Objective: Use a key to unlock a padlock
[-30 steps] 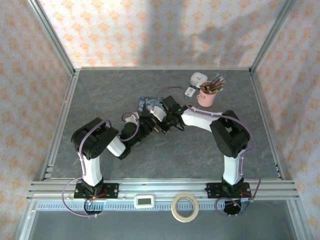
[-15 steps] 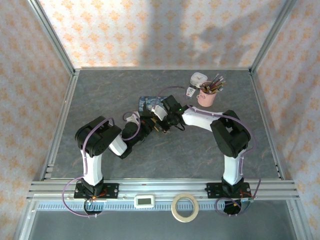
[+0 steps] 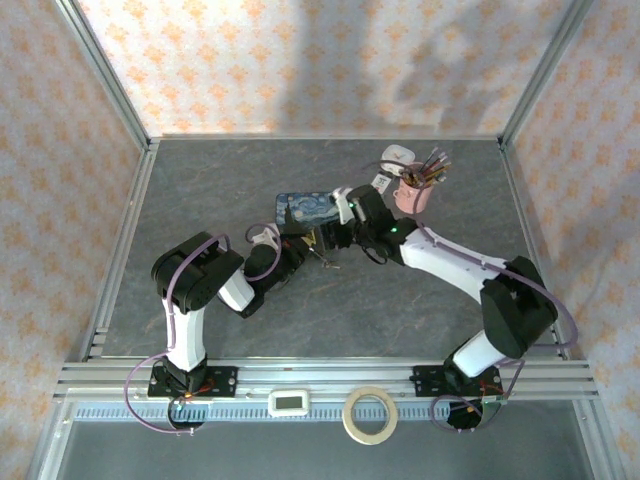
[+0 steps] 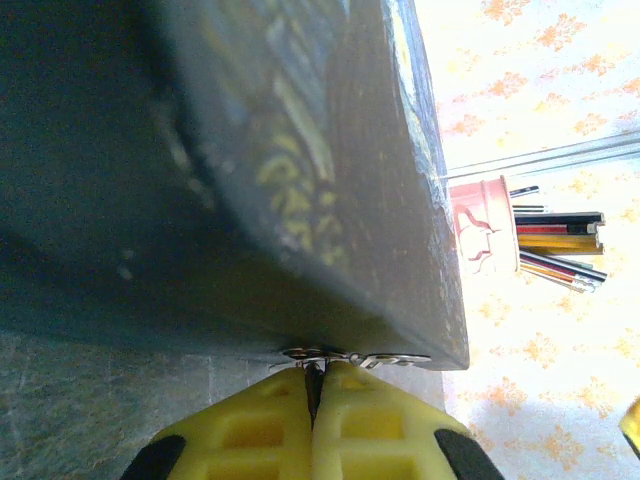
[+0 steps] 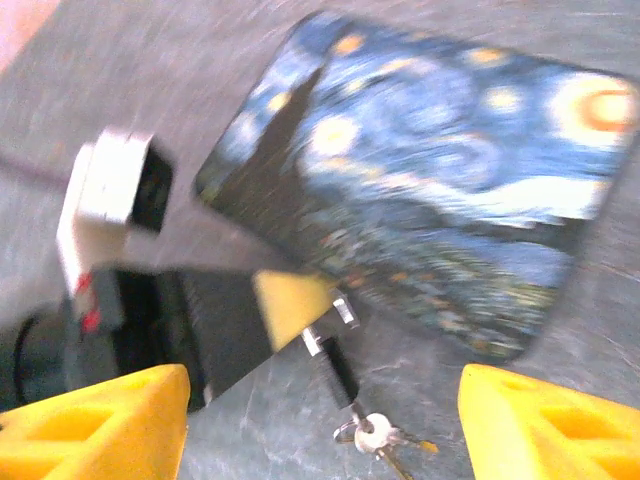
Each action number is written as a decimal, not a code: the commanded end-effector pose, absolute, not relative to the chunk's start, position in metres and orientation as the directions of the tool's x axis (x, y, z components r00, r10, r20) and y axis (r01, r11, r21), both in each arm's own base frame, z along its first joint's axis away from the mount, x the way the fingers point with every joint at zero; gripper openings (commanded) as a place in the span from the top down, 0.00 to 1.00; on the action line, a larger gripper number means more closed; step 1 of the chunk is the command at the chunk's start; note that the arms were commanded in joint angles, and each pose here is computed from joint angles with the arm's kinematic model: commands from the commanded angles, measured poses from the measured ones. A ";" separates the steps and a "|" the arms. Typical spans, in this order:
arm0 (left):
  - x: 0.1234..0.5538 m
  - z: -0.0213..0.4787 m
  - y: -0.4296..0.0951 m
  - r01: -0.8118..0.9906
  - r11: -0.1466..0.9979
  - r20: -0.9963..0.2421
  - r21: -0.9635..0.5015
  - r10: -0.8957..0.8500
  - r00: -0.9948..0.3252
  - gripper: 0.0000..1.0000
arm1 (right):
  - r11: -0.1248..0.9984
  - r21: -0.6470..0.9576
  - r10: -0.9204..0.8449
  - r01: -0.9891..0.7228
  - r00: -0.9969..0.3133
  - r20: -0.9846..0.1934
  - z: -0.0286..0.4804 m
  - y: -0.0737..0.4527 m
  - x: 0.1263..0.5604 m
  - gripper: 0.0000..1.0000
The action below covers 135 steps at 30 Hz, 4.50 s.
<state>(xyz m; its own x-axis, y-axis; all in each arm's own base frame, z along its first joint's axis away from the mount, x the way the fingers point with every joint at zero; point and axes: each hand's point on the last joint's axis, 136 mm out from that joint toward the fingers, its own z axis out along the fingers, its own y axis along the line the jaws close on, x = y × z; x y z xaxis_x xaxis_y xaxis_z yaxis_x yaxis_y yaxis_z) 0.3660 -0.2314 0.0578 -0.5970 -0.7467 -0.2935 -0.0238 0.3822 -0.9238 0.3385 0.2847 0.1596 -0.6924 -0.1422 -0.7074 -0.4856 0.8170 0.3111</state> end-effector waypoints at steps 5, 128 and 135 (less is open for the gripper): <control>0.366 0.059 -0.222 -0.032 0.330 -0.260 -0.944 -0.797 -0.545 1.00 | 0.884 0.459 0.294 -0.086 -0.662 -0.690 0.154 0.240 0.392 0.25; 0.363 0.178 0.042 -0.546 0.762 -0.904 -0.349 -0.427 -0.018 0.01 | 0.878 0.148 0.243 0.455 -0.156 -0.957 0.126 -0.053 0.382 0.00; 0.361 0.169 0.059 -0.622 0.773 -0.966 -0.123 -0.237 -0.104 0.01 | 0.897 0.156 0.214 0.415 -0.097 -0.972 0.129 -0.051 0.377 0.03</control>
<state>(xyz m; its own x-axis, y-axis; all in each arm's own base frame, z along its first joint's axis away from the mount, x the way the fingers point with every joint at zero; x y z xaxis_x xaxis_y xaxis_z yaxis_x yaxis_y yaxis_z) 0.3628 0.0437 0.1597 -0.1031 -0.3483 -0.9317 -0.5713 0.7875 -0.2312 0.3782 -0.0526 0.1108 -0.1849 0.2418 -0.9525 0.4531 0.8811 0.1357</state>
